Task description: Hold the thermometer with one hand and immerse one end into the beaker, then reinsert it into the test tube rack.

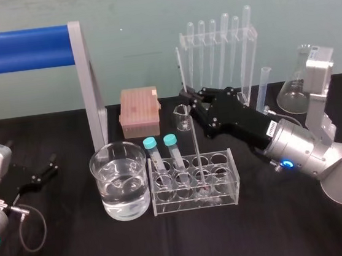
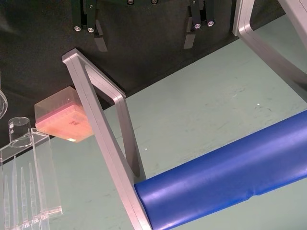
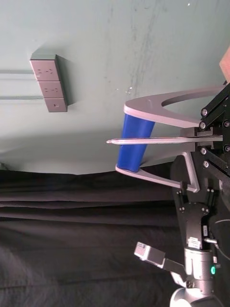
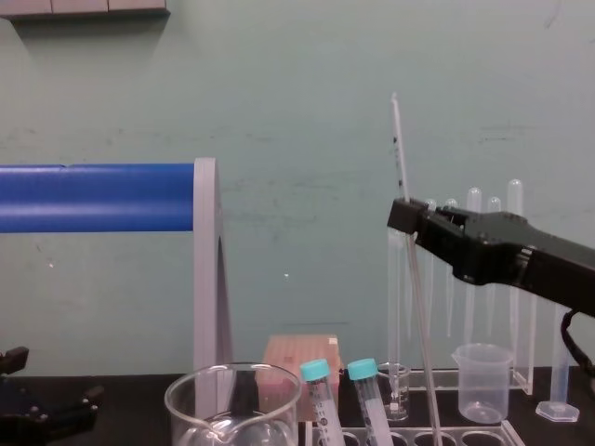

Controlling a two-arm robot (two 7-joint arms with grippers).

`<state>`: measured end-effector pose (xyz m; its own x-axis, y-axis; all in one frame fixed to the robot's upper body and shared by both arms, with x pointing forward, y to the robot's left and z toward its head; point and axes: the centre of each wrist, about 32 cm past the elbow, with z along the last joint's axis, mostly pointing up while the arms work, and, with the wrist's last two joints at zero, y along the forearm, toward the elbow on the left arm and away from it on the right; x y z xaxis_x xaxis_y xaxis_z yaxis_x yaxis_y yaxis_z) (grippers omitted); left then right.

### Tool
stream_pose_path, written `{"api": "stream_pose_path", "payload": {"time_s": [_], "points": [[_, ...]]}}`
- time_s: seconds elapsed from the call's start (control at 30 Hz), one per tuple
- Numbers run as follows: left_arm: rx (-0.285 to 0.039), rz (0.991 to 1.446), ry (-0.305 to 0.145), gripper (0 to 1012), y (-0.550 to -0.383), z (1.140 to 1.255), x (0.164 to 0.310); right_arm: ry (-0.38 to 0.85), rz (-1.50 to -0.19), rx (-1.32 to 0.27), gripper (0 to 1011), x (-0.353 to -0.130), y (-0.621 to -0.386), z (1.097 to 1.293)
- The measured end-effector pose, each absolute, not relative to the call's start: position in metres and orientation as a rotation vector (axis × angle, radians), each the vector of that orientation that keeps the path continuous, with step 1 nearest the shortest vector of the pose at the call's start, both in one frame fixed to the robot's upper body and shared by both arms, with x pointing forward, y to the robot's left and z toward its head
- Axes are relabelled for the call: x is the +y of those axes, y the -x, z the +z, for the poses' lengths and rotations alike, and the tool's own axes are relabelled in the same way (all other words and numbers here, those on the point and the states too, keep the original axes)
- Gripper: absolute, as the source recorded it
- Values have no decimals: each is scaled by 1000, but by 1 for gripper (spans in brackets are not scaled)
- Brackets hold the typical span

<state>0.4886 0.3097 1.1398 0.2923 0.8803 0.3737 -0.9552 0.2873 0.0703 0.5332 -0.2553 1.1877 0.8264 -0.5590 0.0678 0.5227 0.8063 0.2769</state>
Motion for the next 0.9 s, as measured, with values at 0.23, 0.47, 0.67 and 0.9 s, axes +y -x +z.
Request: {"api": "stream_pose_path", "payload": {"time_s": [0.23, 0.47, 0.67, 0.9], "points": [[-285, 1248, -304, 1008, -489, 1140, 310, -229, -577, -143, 55, -254, -536, 1179], [-285, 1248, -304, 1008, -489, 1140, 310, -213, -569, -146, 55, -253, -539, 1177], [-285, 1248, -304, 1008, -489, 1140, 310, -204, -569, -155, 55, -252, -541, 1176], [-285, 1248, -305, 1008, -489, 1140, 310, -205, -568, -154, 56, -252, -540, 1176]]}}
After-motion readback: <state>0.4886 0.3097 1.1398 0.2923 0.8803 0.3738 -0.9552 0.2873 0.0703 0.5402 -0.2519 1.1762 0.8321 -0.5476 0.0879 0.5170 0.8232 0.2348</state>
